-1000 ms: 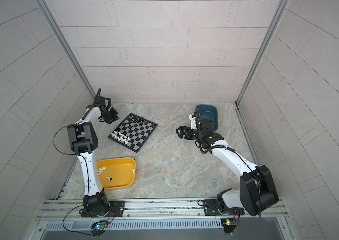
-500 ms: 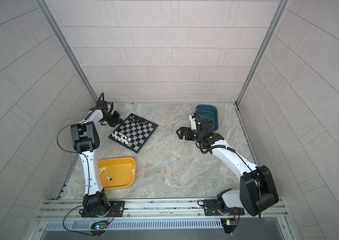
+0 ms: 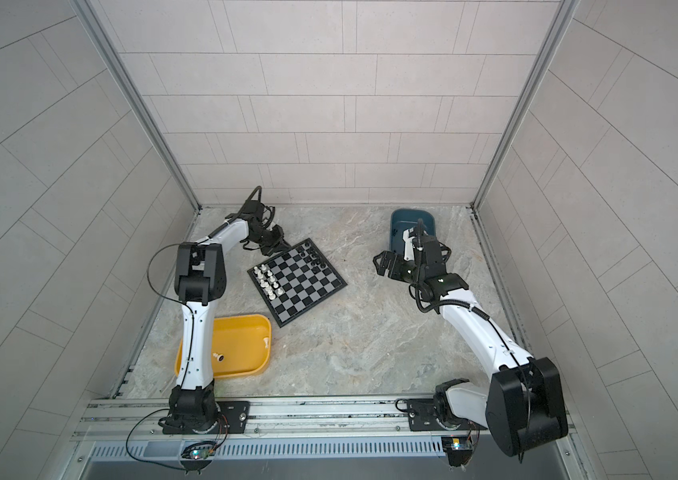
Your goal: Set up the chess pieces on the board
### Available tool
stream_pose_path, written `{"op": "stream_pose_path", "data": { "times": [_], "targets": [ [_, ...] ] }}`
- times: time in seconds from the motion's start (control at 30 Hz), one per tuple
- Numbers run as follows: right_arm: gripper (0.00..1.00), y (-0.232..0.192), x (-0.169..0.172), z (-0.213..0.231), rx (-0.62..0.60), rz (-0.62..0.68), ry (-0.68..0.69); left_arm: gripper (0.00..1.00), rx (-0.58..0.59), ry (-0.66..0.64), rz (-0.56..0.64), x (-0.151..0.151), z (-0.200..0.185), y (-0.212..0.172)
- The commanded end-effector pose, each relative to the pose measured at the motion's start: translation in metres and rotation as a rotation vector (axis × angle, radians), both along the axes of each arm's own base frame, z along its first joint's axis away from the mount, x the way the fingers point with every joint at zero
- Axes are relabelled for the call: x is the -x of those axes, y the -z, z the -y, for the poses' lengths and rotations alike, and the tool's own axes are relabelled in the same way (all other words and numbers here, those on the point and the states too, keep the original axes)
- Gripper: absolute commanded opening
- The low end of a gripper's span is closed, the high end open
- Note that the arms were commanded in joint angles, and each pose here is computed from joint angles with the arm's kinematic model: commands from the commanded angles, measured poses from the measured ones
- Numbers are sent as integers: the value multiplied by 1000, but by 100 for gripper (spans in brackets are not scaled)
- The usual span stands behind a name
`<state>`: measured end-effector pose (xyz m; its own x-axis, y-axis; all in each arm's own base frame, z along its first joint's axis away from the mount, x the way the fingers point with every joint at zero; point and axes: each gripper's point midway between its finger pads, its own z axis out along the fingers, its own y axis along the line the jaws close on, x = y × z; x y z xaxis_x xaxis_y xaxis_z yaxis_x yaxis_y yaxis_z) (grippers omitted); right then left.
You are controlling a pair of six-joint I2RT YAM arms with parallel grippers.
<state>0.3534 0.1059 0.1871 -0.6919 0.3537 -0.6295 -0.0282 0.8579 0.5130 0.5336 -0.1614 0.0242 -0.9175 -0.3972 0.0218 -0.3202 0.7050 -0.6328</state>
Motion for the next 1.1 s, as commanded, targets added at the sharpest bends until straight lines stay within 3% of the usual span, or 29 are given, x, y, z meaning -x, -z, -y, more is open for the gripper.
{"op": "stream_pose_path", "data": {
  "times": [0.0, 0.1, 0.23, 0.4, 0.53, 0.67, 0.8, 0.87, 1.07],
  "targets": [
    [100, 4, 12, 14, 1, -25, 48, 4, 28, 62, -34, 14, 47, 1],
    [100, 4, 18, 18, 12, -23, 61, 4, 37, 135, -21, 18, 87, -11],
    [100, 8, 22, 21, 30, -34, 63, 4, 19, 131, 56, 7, 96, -50],
    [100, 21, 26, 20, 69, -63, 39, 4, -123, 77, 253, 3, 52, -145],
    [99, 34, 23, 11, 60, -88, 12, 4, -211, -81, 258, 41, -26, -173],
    [100, 46, 16, -3, 38, -102, -19, 1, -226, -261, 105, 110, -106, -147],
    [99, 65, 6, -15, -6, -148, -47, 1, -257, -274, -1, 160, -138, -114],
    [99, 75, 2, -24, -37, -188, -67, 1, -249, -264, -47, 171, -142, -94],
    [96, 101, -3, -39, -66, -287, -131, 0, -202, -216, -119, 163, -120, -51]
  ]
}}
